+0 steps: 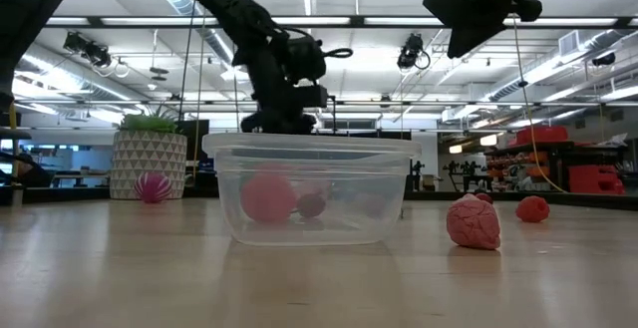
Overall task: Pick and placing Produce into tupperware
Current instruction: Put the red dragon fruit into the transparent bin
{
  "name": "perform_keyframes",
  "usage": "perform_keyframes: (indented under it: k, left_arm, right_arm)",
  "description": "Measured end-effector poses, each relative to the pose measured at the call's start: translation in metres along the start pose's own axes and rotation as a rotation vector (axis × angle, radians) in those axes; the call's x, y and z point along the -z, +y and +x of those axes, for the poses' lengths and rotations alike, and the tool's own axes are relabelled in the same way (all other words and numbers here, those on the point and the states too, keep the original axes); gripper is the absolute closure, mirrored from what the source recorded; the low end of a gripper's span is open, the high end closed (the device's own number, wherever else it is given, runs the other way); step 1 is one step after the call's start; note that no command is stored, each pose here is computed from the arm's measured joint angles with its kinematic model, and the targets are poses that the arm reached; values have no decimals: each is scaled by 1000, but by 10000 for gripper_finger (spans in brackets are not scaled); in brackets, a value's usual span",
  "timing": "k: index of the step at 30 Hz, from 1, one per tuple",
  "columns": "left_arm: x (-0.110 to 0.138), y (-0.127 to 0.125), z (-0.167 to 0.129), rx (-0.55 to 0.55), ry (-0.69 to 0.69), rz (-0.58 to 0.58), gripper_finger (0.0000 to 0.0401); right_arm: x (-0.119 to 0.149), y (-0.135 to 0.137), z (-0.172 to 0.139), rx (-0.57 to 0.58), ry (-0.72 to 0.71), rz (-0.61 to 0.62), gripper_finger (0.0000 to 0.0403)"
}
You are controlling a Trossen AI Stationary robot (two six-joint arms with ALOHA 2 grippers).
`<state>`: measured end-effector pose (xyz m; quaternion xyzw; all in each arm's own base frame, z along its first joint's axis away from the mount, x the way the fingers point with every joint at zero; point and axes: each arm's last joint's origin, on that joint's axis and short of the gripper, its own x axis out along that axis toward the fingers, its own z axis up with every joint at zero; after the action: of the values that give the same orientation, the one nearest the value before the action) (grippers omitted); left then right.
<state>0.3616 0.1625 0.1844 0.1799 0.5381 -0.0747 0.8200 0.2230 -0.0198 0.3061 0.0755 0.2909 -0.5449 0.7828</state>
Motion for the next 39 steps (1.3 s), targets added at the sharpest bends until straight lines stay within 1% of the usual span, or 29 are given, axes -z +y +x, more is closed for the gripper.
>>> perform_keyframes:
  k: [4, 6, 11, 17, 20, 24, 27, 29, 34, 39]
  left_arm:
    - [-2, 2, 6, -82, -47, 83, 145]
    - [-4, 4, 6, -100, -65, 88, 145]
    - [0, 2, 6, -75, -38, 76, 145]
    - [2, 5, 9, -103, -61, 72, 144]
    - [5, 6, 19, -90, -49, 44, 145]
    - [9, 4, 37, -63, -24, 41, 144]
    - [8, 6, 43, -79, -34, 43, 146]
    - [8, 7, 44, -96, -30, 43, 146]
    - [8, 7, 44, -98, -28, 31, 146]
    - [4, 3, 43, -98, -32, 5, 158]
  right_arm:
    - [0, 0, 0, -7, 7, 6, 330]
    - [0, 0, 0, -7, 7, 13, 330]
    - [0, 0, 0, -7, 6, 13, 330]
    - [0, 0, 0, -7, 6, 13, 330]
    - [0, 0, 0, -7, 6, 12, 330]
    - [0, 0, 0, -7, 6, 12, 330]
    - [0, 0, 0, -6, 6, 11, 330]
    - [0, 0, 0, -5, 6, 9, 330]
    - [0, 0, 0, -4, 7, 1, 330]
    - [0, 0, 0, -4, 7, 1, 330]
